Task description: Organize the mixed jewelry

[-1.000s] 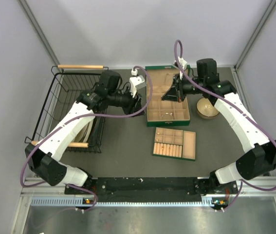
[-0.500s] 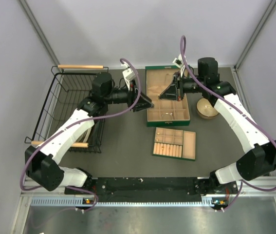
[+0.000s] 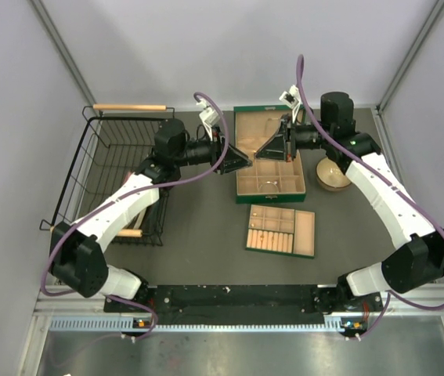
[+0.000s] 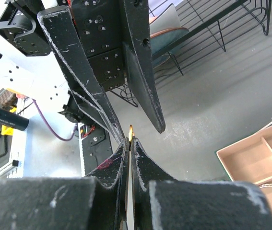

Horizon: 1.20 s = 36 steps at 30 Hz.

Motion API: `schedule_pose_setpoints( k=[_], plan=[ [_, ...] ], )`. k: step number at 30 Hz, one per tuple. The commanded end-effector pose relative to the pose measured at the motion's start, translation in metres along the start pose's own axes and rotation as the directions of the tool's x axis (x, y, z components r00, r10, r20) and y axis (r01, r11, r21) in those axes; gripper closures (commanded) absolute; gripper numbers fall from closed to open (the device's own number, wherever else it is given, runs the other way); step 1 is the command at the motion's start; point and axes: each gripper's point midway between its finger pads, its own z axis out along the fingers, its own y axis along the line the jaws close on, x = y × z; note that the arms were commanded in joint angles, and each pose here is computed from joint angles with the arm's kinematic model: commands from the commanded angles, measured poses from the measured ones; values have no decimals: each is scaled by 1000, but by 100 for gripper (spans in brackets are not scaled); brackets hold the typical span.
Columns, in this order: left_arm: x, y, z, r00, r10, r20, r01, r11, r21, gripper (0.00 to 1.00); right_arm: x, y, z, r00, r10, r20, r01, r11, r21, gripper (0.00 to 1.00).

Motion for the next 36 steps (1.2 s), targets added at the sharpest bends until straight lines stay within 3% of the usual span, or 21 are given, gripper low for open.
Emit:
schedule_pose_setpoints(
  k=[1,14,22,35,36],
  plan=[
    [-15,-6,2,998,36,56,-37,999,30,55,-13,15,-6,997,-66,43,68,997,-31,100],
    [-15,-12,3,998,12,63,-17,997,73,59,-10,11,-5,997,-59,40,60,998,-17,100],
    [-15,-11,6,998,-7,63,2,996,85,77,-8,12,-6,997,-59,40,60,998,-12,100],
    [-8,-10,7,998,-30,46,26,996,86,94,-7,10,-5,997,-61,40,62,998,-9,100],
    [-7,-10,7,998,-33,43,29,995,90,99,-7,9,-5,997,-61,40,61,998,-7,100]
  ],
)
